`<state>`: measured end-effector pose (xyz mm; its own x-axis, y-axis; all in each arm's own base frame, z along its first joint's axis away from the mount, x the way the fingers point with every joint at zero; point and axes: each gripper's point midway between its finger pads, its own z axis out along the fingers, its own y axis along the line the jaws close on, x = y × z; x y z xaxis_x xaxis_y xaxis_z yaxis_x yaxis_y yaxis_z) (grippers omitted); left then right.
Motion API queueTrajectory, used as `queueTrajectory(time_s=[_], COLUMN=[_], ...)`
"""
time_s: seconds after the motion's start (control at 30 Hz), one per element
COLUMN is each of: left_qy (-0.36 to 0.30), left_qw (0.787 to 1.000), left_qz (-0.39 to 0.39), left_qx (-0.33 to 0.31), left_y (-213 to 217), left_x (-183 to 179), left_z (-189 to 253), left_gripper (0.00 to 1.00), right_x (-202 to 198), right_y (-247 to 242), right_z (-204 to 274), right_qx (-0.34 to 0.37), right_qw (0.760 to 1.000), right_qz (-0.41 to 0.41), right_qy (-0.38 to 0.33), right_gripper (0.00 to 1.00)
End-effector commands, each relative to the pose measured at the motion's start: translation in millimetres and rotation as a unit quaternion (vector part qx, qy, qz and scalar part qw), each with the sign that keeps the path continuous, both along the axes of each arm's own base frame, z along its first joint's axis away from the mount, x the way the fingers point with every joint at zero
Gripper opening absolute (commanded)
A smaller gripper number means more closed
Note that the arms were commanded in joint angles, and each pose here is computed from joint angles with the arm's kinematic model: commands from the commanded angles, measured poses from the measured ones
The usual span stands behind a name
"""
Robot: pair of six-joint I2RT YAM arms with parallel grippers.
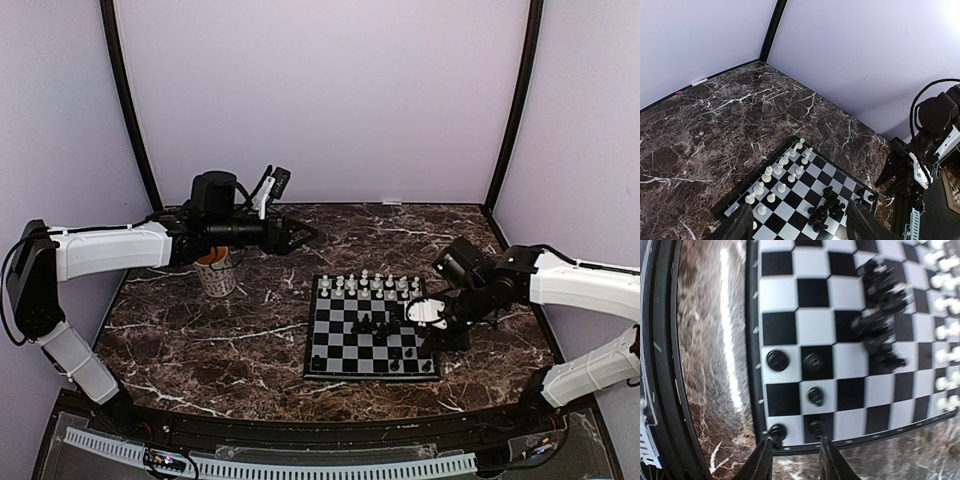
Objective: Set up the chess pieces on the board
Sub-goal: Pick up the pawn from the chessboard.
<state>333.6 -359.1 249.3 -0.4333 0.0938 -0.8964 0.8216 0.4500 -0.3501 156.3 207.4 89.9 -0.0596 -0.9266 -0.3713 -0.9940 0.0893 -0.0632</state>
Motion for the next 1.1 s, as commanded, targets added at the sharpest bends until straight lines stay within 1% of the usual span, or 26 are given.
queueTrajectory(time_s=[0.0, 0.13, 0.2, 0.27, 0.47, 0.7, 1.07], left_qy=[-0.014, -0.014, -0.014, -0.017, -0.018, -0.015, -0.012], left_qw=[1.000, 1.000, 1.000, 1.000, 0.999, 0.999, 0.999], left_qz=[-0.011, -0.014, -0.014, -0.014, -0.015, -0.018, -0.020], left_qx=[-0.014, -0.018, -0.020, -0.021, -0.023, -0.025, -0.022], left_y=[-4, -4, -4, -4, -4, -5, -6], left_x=[-2, -3, -4, -5, -6, -7, -6], left_z=[18, 20, 22, 24, 27, 27, 23], left_gripper=[0.65, 0.65, 0.65, 0.65, 0.65, 0.65, 0.65], right_x=[27, 71, 87, 95, 105, 115, 117], right_y=[11, 12, 14, 19, 33, 36, 46], right_z=[31, 28, 23, 17, -3, -19, -26], right_qx=[0.044, 0.054, 0.064, 0.073, 0.073, 0.056, 0.065], right_qw=[0.999, 0.996, 0.994, 0.992, 0.991, 0.991, 0.990], right_qz=[-0.011, -0.063, -0.087, -0.098, -0.103, -0.109, -0.100], right_qy=[-0.017, -0.033, -0.024, -0.003, 0.043, 0.051, 0.072], right_gripper=[0.35, 0.33, 0.31, 0.30, 0.30, 0.30, 0.28])
